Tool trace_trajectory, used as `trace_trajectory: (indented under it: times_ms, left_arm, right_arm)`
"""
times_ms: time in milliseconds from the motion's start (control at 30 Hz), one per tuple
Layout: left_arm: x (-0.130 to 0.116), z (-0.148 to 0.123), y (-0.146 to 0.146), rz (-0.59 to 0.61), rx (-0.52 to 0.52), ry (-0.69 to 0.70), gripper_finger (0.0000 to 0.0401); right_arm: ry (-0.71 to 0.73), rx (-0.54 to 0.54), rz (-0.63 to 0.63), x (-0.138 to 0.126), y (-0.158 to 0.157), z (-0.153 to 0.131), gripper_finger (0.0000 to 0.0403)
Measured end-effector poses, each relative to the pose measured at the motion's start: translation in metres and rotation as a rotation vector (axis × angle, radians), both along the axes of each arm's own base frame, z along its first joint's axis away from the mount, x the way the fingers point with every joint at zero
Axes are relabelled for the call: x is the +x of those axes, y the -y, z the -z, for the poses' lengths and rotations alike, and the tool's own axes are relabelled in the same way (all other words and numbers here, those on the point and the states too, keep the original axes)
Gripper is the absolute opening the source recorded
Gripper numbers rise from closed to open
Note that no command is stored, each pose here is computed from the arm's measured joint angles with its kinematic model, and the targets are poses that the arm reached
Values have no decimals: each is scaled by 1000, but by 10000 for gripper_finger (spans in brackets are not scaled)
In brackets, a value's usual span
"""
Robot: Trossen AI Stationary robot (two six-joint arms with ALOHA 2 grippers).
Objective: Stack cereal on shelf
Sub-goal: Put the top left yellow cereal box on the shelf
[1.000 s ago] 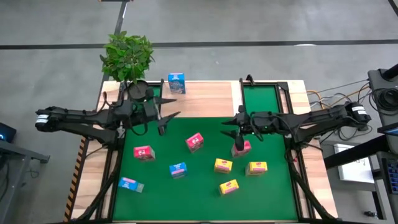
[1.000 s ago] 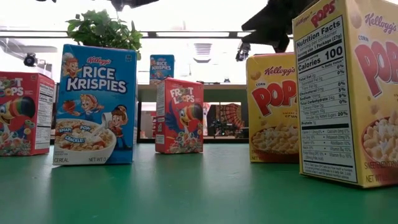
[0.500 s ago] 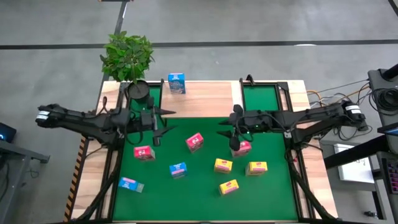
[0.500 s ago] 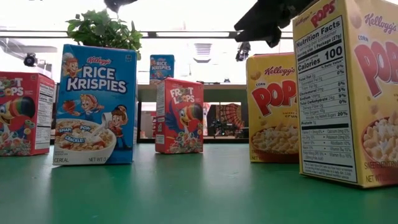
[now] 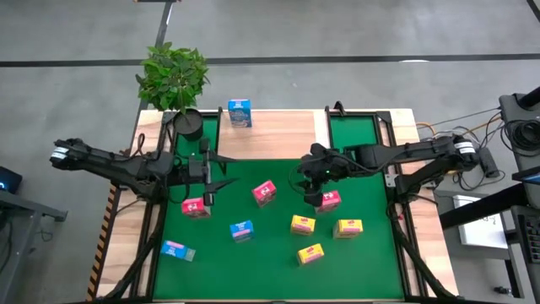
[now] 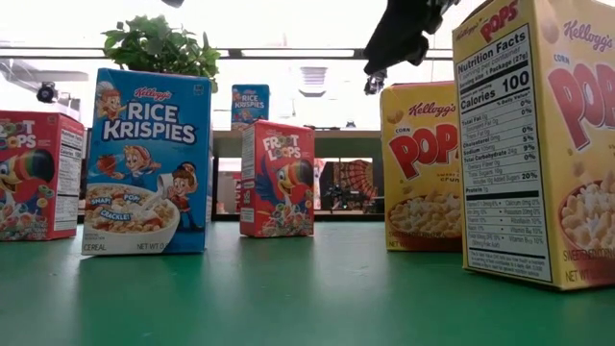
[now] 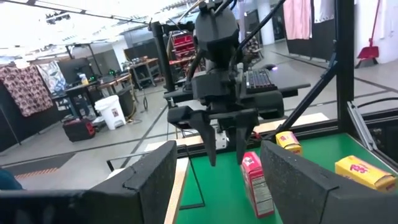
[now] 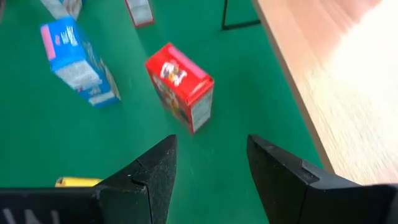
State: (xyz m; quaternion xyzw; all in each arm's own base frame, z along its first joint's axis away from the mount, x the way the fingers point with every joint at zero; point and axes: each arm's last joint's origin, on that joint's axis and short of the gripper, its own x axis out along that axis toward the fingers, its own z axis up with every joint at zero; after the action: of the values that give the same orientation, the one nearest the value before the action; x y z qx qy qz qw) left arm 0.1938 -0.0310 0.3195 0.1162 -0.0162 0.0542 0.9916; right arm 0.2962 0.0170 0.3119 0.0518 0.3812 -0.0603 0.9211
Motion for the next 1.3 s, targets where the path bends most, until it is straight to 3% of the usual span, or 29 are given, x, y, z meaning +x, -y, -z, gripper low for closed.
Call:
trace_trajectory:
  times_ms: [233,600,700,867,967,1133,1300]
  left_arm:
    - [0,0,0,0,7,-3,215]
    - [-1,0,0,2,-17,-4,215]
    - [-3,-4,0,2,-20,11,215]
    - [-3,-2,-1,1,-12,-10,215]
    - [-3,-2,-1,0,-1,-4,215]
    - [-4,-4,-1,0,6,8,215]
    - [-4,-4,-1,-1,23,7,215]
  right_arm:
    - [-116,-22,-23,3,-3,-9,183]
    - [-131,-102,-112,12,-4,-10,183]
    - [-142,-19,-120,12,-6,-9,183]
    - [-146,144,-244,13,-14,-7,183]
    - [-137,184,-264,13,-19,-8,183]
    - [-109,251,-195,16,-20,-10,183]
    - [-139,245,-169,24,-29,1,183]
